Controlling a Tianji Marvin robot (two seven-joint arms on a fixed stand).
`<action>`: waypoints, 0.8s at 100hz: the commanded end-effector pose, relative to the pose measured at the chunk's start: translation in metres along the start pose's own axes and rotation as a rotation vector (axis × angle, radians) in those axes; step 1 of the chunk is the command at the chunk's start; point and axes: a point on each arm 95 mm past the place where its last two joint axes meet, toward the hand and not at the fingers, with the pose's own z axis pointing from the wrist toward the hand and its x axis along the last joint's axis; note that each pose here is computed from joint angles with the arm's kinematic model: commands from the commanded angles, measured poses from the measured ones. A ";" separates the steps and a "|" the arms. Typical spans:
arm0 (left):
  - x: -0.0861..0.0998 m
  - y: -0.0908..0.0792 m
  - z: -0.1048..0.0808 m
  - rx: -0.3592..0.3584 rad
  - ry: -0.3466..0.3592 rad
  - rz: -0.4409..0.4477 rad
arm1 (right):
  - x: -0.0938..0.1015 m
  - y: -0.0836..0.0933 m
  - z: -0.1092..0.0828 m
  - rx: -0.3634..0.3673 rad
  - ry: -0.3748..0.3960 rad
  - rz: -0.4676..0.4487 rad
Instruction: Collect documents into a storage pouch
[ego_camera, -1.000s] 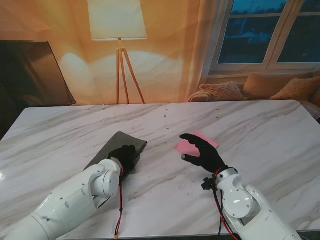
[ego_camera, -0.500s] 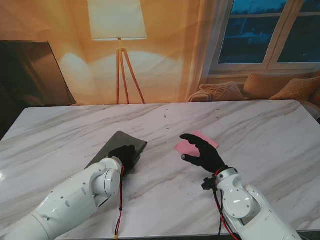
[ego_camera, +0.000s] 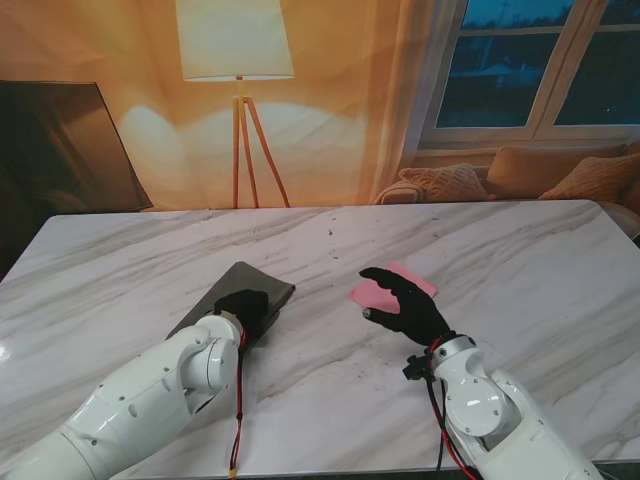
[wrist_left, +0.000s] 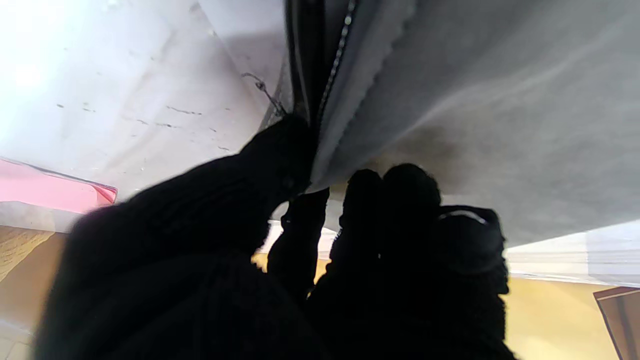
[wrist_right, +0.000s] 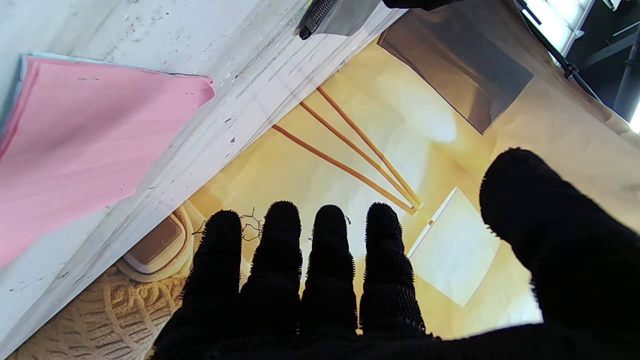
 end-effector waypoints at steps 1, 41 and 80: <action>-0.007 0.014 -0.002 -0.040 -0.013 0.005 | 0.001 -0.003 0.000 0.014 0.002 -0.001; -0.008 0.015 -0.002 -0.017 -0.003 -0.003 | 0.001 -0.003 0.000 0.017 0.000 0.001; -0.005 0.000 -0.018 0.074 0.050 -0.015 | 0.002 -0.005 0.000 0.021 -0.003 0.003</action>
